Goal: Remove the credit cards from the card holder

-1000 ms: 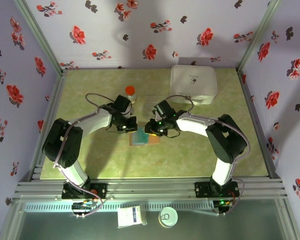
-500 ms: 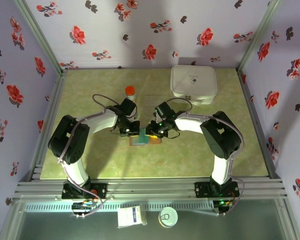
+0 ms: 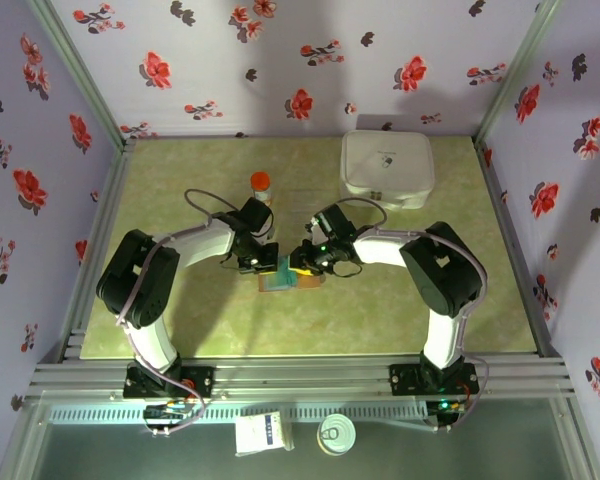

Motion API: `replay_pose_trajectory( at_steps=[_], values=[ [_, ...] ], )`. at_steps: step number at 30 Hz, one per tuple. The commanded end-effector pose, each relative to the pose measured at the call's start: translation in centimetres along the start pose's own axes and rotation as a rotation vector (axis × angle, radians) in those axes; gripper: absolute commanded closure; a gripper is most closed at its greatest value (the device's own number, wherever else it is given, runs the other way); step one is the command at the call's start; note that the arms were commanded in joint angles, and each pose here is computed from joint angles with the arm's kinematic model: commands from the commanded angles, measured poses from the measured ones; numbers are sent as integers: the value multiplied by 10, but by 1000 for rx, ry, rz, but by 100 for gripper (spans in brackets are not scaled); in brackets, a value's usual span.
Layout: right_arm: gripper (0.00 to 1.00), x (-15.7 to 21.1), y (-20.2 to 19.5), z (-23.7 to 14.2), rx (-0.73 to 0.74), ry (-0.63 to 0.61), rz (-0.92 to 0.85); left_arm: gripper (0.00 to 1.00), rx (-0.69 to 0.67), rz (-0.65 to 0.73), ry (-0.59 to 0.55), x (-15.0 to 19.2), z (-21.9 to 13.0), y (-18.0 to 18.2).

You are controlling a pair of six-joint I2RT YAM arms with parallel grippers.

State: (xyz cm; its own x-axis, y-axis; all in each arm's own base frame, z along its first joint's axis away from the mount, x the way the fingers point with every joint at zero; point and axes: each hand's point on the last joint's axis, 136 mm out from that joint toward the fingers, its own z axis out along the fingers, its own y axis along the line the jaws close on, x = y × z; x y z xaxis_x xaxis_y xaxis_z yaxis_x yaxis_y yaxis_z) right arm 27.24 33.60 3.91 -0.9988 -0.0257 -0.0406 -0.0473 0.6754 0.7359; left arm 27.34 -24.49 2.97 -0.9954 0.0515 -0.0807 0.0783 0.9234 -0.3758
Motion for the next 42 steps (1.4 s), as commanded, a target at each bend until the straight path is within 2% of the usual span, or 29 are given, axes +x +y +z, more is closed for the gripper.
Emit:
replay_pose_trajectory(
  at_steps=[1, 12, 20, 23, 28, 33, 42],
  values=[
    [77, 0, 0, 4, -30, 19, 14, 100, -80, -7, 36, 10, 8, 23],
    [92, -1, -8, -5, 23, -6, 13, 100, -70, -5, 21, 6, 4, 20],
    [97, 5, -1, -44, 86, -41, -60, 100, -37, 8, -6, -3, -3, 10],
    [98, 5, 0, -60, 156, -42, -127, 100, 8, 14, -31, -10, -9, -1],
    [100, -3, 4, -88, 296, -34, -343, 96, 64, 29, -90, -22, -28, -18],
    [100, -15, 10, -114, 414, -14, -673, 89, 111, 40, -161, -30, -47, -27],
    [100, -60, 17, -135, 585, 192, -1295, 86, 116, -4, -210, -26, -63, -5]
  ],
)
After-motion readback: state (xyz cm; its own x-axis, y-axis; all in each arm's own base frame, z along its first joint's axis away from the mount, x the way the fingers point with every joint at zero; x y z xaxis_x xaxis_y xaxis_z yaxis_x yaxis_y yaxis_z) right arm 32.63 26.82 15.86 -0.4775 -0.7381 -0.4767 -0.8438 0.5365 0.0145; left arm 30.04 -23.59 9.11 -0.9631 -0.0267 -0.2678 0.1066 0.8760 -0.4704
